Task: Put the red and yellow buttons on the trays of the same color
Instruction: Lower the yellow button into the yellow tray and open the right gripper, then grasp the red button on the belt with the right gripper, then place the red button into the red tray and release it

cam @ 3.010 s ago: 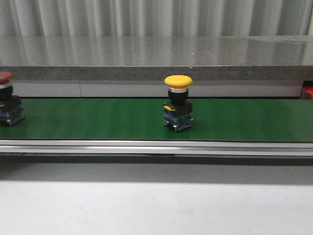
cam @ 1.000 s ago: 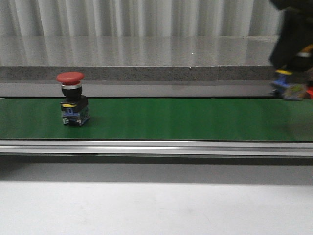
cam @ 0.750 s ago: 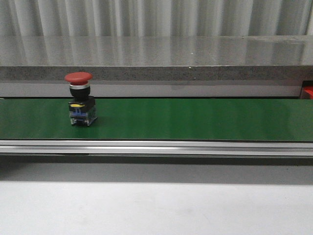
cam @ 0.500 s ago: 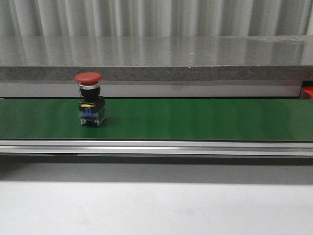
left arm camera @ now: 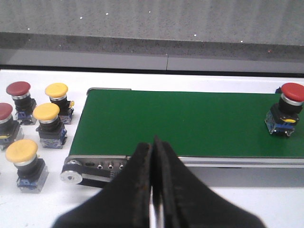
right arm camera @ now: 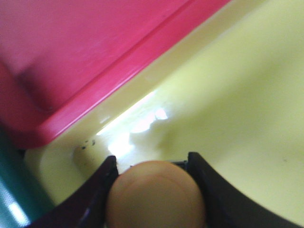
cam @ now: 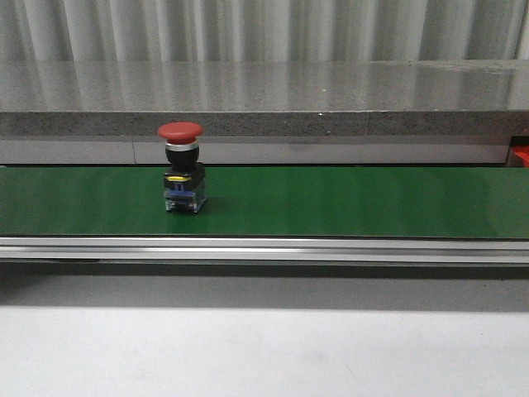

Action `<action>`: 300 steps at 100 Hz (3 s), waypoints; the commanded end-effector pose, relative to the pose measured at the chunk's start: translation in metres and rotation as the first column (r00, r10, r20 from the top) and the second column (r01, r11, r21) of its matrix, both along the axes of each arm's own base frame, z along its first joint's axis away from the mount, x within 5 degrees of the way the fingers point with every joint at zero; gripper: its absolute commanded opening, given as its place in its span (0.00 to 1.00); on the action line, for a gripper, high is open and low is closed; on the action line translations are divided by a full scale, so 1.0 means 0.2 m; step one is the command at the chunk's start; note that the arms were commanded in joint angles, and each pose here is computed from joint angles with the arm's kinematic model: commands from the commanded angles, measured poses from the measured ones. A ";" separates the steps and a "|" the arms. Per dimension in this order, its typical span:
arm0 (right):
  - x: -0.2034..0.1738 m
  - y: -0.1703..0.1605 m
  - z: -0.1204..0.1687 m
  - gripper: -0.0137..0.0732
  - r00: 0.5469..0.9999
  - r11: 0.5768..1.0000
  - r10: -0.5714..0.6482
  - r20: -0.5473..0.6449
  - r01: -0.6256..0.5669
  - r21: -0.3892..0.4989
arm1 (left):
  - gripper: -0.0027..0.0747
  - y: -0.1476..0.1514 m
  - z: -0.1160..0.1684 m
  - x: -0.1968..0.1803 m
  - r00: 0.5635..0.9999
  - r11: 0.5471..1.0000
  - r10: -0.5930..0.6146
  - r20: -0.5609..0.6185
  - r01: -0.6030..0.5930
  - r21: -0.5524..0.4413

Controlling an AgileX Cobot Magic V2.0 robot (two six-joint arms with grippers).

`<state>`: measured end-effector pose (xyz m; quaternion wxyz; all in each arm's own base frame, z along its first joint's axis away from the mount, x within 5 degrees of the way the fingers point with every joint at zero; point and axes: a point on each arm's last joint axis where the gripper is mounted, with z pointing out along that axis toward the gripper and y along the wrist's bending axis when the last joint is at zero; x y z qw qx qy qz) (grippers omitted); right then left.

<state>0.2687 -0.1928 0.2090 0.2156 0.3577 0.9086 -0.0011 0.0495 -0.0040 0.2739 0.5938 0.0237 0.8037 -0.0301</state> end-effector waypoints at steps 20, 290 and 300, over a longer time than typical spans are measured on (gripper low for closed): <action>0.01 -0.05 0.07 0.35 0.997 0.998 -0.029 0.073 0.033 -0.051 | 0.01 0.00 0.08 0.01 0.995 1.000 -0.003 0.095 0.005 -0.028; 0.31 1.62 0.43 0.22 0.116 0.102 0.992 -0.050 -0.970 -0.221 | 0.01 0.00 0.08 0.01 0.995 1.000 -0.003 0.097 0.005 -0.028; 0.37 1.49 0.59 0.23 0.229 0.208 0.972 -0.049 -0.940 -0.270 | 0.01 0.00 0.08 0.01 0.995 1.000 -0.003 0.097 0.005 -0.028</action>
